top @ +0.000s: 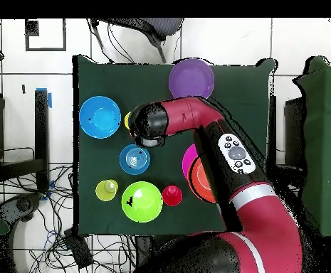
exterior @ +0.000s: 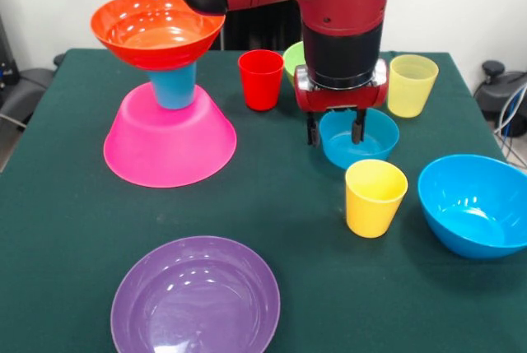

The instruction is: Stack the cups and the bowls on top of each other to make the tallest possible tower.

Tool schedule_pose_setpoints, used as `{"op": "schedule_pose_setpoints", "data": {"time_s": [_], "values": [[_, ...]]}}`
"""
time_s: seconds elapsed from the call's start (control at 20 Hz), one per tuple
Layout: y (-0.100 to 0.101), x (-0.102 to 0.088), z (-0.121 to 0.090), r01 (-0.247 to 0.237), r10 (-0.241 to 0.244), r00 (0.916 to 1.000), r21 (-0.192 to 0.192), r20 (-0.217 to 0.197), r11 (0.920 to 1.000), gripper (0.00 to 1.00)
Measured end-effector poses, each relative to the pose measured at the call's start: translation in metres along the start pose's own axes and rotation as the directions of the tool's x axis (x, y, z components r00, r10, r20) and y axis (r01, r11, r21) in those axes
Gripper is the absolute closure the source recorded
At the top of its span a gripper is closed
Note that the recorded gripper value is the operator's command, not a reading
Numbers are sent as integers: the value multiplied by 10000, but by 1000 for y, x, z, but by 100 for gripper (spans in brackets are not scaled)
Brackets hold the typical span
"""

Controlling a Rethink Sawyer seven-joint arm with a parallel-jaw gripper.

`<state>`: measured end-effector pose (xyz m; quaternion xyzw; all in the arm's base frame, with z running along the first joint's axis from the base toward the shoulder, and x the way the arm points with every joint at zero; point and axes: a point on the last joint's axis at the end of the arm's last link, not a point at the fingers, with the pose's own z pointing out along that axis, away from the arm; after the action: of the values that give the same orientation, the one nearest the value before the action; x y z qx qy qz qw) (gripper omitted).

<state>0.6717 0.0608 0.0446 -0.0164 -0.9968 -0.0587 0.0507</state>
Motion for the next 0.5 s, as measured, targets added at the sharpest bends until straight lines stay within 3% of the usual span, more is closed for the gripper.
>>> {"op": "schedule_pose_setpoints", "data": {"time_s": [0.15, 0.5], "values": [[-1, -1, -4, 1, -1, 10000, 40, 51, 10000, 0], [-2, 1, 2, -53, 55, 9995, 60, -323, 10000, 0]]}}
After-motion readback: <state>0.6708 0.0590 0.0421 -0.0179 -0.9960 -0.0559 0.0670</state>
